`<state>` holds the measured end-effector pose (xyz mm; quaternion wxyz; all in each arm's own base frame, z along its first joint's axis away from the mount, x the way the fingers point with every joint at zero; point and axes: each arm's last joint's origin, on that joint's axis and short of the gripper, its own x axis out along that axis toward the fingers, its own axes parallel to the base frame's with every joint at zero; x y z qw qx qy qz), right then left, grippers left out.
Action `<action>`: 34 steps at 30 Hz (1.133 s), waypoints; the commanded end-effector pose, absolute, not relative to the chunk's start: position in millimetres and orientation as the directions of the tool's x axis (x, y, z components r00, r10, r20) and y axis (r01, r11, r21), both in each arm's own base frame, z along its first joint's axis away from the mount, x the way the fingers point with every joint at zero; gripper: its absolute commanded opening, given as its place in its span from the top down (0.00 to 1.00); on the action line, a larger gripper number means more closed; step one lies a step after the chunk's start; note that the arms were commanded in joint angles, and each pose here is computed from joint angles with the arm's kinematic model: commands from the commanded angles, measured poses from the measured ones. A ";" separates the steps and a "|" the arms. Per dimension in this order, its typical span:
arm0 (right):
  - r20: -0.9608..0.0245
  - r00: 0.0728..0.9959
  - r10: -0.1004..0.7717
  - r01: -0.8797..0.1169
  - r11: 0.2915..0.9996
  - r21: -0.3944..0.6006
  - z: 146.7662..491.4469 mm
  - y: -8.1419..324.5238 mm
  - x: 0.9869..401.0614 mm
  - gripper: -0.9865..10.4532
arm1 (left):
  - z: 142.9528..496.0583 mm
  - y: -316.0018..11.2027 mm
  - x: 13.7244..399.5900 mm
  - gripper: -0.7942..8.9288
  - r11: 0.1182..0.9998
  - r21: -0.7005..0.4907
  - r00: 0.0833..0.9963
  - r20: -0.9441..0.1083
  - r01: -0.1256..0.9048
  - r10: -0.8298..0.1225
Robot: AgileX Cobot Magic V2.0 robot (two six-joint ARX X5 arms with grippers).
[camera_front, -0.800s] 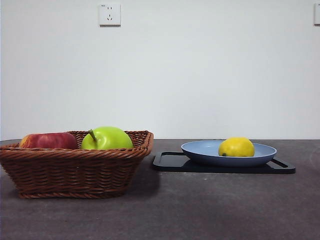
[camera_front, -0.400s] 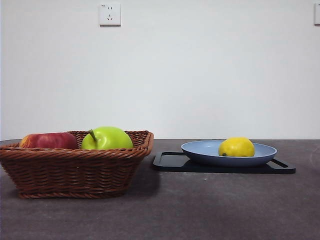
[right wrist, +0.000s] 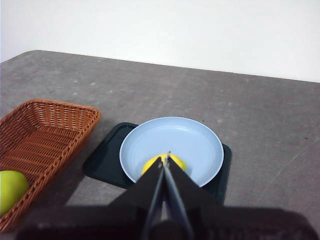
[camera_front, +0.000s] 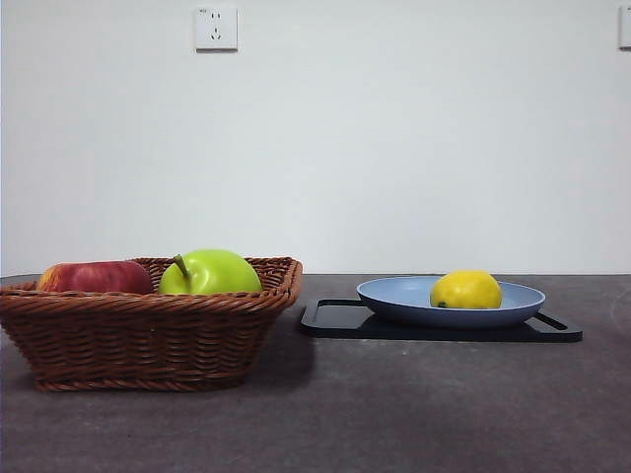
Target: Take the lemon from the basket,put the lemon in the plate,hand out the plate
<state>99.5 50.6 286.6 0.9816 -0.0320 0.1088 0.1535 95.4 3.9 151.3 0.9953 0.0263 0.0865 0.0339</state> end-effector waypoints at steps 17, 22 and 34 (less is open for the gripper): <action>-0.205 0.932 0.299 -0.308 0.951 -0.014 290.5 51.0 99.0 0.91 | 149.0 4.4 95.9 0.91 0.996 0.052 0.983 -0.167 -0.071 0.078; -0.182 0.957 0.226 -0.260 0.947 -0.188 292.5 48.8 99.6 0.91 | 149.0 4.4 95.9 0.91 0.996 0.052 0.983 -0.167 -0.071 0.078; -0.066 0.994 0.091 -0.100 0.984 -0.149 286.3 22.1 79.6 0.91 | 149.0 4.4 95.9 0.91 0.996 0.052 0.983 -0.167 -0.071 0.078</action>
